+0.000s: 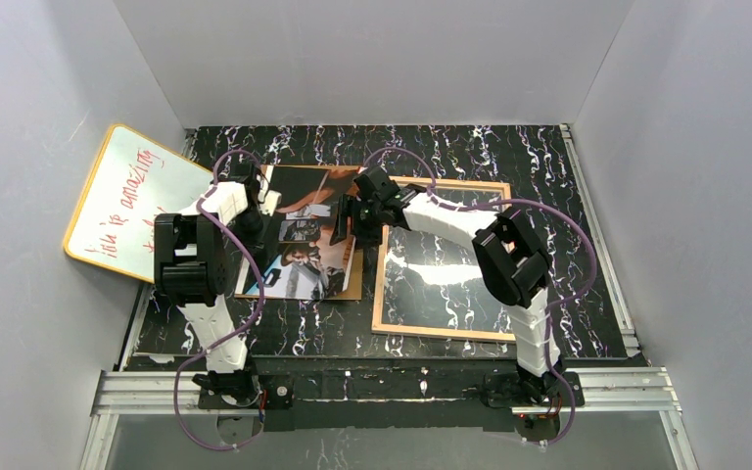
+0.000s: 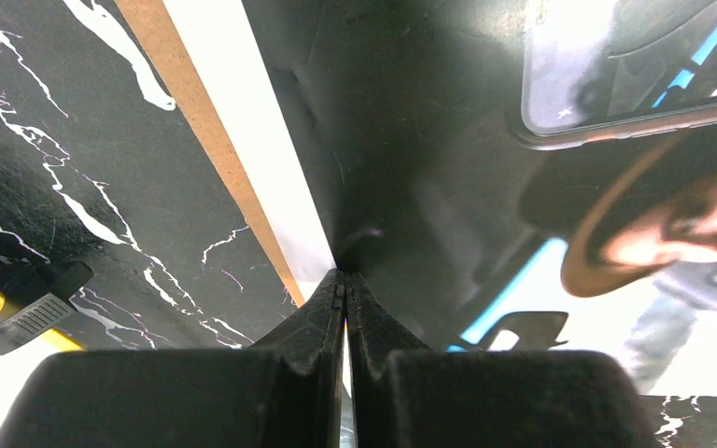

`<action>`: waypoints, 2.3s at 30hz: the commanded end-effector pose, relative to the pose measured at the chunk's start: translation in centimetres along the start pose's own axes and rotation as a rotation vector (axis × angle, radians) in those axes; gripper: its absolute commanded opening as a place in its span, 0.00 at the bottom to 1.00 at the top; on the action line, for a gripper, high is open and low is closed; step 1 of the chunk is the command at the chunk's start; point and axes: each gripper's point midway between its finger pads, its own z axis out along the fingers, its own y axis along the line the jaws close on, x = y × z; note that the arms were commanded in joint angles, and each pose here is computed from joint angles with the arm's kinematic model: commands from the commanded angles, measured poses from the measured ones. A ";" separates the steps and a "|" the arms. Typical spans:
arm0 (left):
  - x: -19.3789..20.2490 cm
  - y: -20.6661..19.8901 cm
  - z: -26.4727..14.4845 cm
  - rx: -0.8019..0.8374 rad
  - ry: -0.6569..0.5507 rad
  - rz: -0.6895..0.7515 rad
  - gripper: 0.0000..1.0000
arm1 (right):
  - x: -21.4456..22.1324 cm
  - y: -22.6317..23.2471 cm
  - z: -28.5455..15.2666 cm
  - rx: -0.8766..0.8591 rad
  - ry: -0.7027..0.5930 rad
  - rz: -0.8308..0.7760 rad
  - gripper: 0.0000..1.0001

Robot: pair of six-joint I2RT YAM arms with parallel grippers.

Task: Put the photo into the frame
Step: Pick up the photo at the center of the board, then turn over the photo from the photo frame.

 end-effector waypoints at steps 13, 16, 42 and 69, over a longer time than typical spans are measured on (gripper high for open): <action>2.8 -2.8 3.4 0.088 0.109 0.027 0.00 | -0.2 2.2 -1.6 -0.273 -0.005 0.178 0.49; 2.6 -2.7 2.9 0.090 0.107 0.028 0.00 | -1.0 2.7 -2.2 -0.279 -0.037 0.145 0.36; -3.0 -0.3 -5.1 0.144 -0.084 -0.018 0.50 | -10.9 -9.2 -37.3 0.514 -0.600 -0.235 0.01; -2.6 -1.0 -4.3 0.162 -0.092 -0.050 0.50 | 1.3 -6.1 -20.5 0.377 0.002 -0.188 0.01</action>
